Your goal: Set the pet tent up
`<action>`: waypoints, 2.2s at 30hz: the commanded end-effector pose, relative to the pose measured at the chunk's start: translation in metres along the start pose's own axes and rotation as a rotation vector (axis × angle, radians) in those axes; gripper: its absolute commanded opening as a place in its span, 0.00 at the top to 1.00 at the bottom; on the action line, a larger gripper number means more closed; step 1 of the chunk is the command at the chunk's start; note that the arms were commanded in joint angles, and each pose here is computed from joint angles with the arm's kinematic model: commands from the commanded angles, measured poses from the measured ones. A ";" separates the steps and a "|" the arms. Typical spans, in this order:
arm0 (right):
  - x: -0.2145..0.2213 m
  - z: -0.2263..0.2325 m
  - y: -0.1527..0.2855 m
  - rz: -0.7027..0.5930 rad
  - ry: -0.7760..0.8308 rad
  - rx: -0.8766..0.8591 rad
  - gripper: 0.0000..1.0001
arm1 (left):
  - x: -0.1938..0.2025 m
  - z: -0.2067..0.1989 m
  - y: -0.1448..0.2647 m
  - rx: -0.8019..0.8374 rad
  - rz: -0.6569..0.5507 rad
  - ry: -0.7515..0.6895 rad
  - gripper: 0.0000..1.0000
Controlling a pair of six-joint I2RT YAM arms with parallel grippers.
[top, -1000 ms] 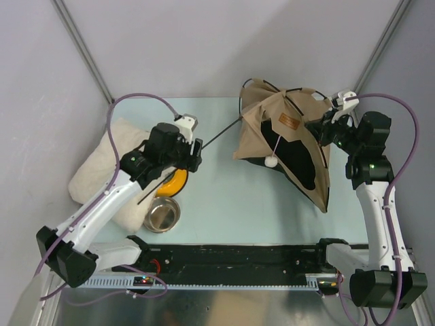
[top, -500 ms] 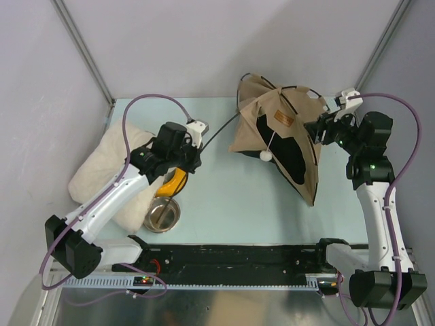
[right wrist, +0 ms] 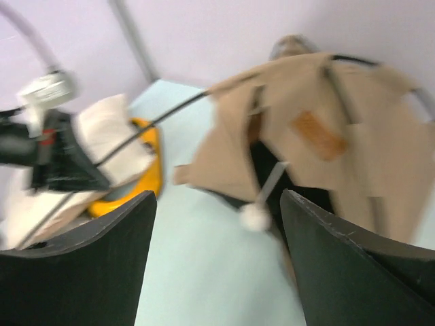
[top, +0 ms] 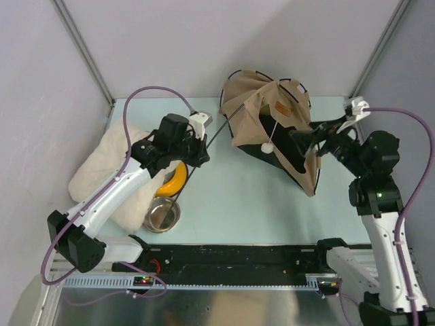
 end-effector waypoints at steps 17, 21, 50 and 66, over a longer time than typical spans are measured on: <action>0.135 0.217 0.000 0.185 -0.428 -0.394 0.19 | -0.058 -0.065 0.012 0.139 -0.123 0.224 1.00; 0.146 0.244 -0.007 0.216 -0.486 -0.463 0.19 | -0.054 -0.070 0.010 0.155 -0.114 0.243 1.00; 0.196 0.270 -0.030 0.301 -0.840 -0.305 0.61 | -0.051 -0.083 -0.015 0.141 -0.189 0.158 1.00; 0.209 0.277 -0.032 0.320 -0.838 -0.299 0.96 | -0.043 -0.081 -0.013 0.141 -0.185 0.118 1.00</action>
Point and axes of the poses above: each gripper's point midway between its finger pads, its own y axis back along the fingers, its own z axis along the line the jaws close on, x = y × z, the point moved 3 cm from there along y, back along the fingers, and after that the axes turned 2 degrees about -y, right-handed, at the moved point
